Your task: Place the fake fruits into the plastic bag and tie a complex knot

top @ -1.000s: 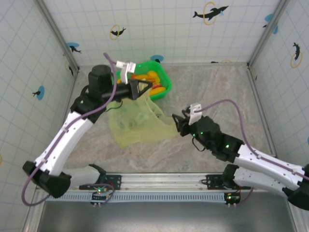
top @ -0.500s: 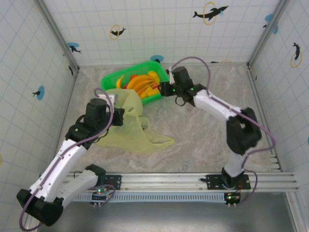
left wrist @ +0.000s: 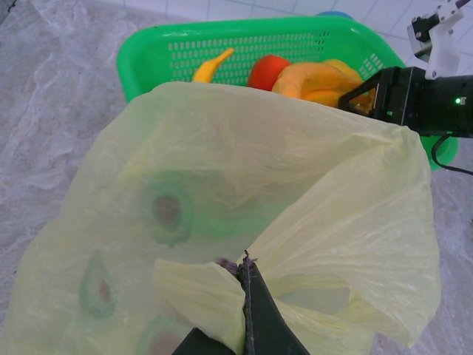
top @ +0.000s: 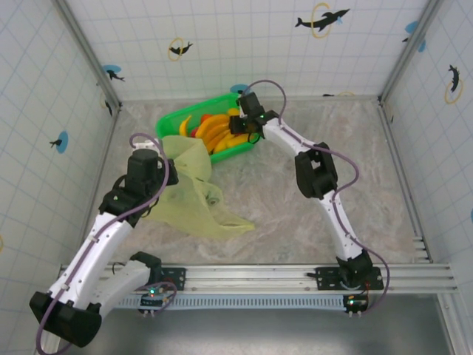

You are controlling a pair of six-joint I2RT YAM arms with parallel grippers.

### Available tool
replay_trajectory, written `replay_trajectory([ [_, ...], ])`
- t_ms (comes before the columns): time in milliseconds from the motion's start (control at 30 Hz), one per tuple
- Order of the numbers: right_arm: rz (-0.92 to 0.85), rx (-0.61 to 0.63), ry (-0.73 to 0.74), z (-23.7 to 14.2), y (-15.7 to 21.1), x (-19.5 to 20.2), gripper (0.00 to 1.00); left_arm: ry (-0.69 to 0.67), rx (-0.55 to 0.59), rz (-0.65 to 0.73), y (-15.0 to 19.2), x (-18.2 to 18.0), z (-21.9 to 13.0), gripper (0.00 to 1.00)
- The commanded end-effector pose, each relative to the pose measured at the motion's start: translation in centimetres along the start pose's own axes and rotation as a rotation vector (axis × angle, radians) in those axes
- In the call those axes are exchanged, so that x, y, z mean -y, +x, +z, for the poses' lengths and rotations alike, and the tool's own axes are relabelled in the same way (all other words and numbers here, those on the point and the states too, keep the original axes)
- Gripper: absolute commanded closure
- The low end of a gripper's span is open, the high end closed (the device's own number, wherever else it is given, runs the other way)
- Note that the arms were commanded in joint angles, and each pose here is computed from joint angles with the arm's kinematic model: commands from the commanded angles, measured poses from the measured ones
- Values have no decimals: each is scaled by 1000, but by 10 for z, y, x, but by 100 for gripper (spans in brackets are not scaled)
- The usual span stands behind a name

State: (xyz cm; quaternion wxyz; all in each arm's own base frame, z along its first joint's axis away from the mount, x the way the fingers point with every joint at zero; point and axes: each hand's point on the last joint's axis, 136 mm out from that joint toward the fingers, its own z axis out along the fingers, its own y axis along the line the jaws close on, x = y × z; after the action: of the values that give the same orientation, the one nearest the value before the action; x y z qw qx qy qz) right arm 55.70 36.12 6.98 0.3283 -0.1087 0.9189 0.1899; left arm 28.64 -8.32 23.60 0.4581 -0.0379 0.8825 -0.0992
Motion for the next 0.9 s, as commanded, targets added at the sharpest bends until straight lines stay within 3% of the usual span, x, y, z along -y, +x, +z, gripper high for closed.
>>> replay_trajectory([
  [0, 31, -34, 54, 7, 8, 23, 52, -19, 25, -12, -10, -2, -1, 100],
  [100, 1, -45, 126, 1, 15, 34, 71, -15, 29, -13, -13, -1, -1, 100],
  [500, 85, 31, 428, -122, 52, 142, 73, 40, 12, -35, -18, 14, 6, 100],
  [633, 143, 50, 446, -161, 66, 167, 74, 78, 1, -45, -25, 24, 8, 100],
  [700, 116, 88, 409, -176, 62, 162, 67, 113, 5, -57, -35, 33, 7, 100],
  [800, 79, 122, 340, -190, 48, 145, 41, 152, 0, -72, -41, 43, 10, 100],
  [867, 70, 135, 328, -202, 37, 137, 30, 166, 12, -83, -47, 47, 10, 100],
])
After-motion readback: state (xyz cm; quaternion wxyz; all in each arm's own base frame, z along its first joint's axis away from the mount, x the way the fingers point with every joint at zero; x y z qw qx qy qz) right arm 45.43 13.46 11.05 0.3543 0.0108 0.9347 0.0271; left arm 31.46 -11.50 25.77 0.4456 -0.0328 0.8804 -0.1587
